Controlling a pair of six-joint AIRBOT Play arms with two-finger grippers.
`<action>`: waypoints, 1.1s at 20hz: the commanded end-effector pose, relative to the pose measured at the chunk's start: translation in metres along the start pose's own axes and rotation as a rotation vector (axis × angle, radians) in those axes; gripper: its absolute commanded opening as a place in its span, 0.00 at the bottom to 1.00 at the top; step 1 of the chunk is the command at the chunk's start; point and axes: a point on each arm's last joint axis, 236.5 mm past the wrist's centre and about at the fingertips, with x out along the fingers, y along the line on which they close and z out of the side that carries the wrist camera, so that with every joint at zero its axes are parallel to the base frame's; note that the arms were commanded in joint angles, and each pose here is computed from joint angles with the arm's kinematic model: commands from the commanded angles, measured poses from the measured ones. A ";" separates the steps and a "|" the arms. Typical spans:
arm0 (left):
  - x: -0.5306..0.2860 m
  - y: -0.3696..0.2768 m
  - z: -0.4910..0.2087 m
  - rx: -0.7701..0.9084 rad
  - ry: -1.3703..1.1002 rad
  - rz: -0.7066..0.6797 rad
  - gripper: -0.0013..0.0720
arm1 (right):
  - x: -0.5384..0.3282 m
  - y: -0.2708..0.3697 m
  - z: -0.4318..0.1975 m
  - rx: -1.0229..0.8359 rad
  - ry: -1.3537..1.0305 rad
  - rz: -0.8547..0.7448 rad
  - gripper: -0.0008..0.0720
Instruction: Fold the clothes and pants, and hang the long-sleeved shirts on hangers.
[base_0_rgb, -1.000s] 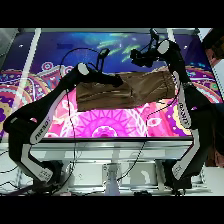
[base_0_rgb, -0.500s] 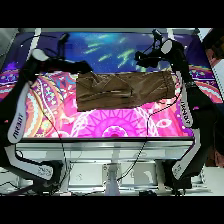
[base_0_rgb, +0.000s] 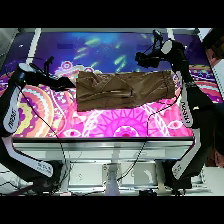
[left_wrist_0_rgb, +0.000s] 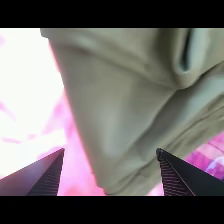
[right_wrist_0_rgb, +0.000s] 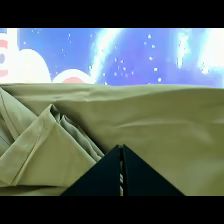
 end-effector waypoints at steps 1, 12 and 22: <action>0.027 0.019 -0.015 -0.052 0.050 -0.004 0.91 | 0.000 0.000 0.004 -0.001 -0.016 0.000 0.06; 0.082 -0.005 0.006 -0.047 -0.017 -0.027 0.74 | 0.002 0.011 0.000 -0.006 -0.008 0.020 0.06; 0.040 -0.039 0.030 -0.033 -0.101 -0.035 0.03 | 0.001 0.017 -0.010 -0.052 0.030 0.030 0.06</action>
